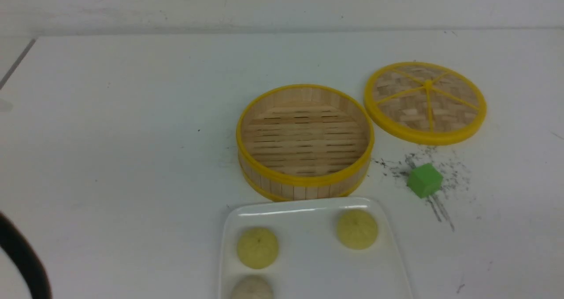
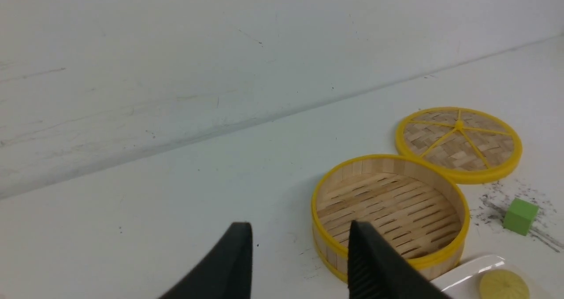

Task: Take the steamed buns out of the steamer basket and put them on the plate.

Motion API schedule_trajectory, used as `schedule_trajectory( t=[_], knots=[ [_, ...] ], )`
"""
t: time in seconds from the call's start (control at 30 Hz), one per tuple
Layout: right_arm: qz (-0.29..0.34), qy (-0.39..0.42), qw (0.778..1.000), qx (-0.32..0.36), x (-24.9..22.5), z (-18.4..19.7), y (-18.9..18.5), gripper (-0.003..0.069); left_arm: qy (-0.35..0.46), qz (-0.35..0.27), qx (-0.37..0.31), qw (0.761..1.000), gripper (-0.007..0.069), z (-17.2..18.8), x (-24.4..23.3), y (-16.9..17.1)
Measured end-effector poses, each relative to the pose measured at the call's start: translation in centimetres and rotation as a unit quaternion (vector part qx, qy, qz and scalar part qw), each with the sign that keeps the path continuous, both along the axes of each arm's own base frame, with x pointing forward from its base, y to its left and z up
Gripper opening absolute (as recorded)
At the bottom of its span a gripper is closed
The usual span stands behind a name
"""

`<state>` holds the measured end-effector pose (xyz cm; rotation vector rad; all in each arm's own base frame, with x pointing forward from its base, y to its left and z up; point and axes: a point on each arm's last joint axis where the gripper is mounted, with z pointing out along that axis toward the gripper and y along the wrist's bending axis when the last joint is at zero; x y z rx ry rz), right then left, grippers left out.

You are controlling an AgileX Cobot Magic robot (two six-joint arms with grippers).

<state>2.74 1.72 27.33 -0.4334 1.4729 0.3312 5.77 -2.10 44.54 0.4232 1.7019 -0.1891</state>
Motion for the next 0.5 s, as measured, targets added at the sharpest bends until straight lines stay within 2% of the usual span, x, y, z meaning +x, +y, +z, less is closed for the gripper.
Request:
schedule_trajectory(
  t=[0.1,0.27,0.43,0.5],
  knots=[
    [-0.002,0.016,1.000,-0.009,0.6,-1.7,0.3,0.0450,0.000,0.000,0.000,1.000,0.0327,0.0,0.0,0.0],
    [-0.007,0.019,0.999,-0.027,0.8,-2.4,0.3,0.0400,0.004,0.000,0.002,1.000,0.0326,-0.3,0.1,-0.1],
    [-0.013,0.019,0.999,-0.041,0.9,-2.5,0.2,0.0297,0.017,-0.001,0.007,1.000,0.0326,-1.1,0.5,-0.2],
    [-0.018,0.036,0.997,-0.070,0.9,-3.0,0.1,0.0243,0.020,-0.003,0.006,1.000,0.0326,-1.3,0.6,-0.3]
  ],
)
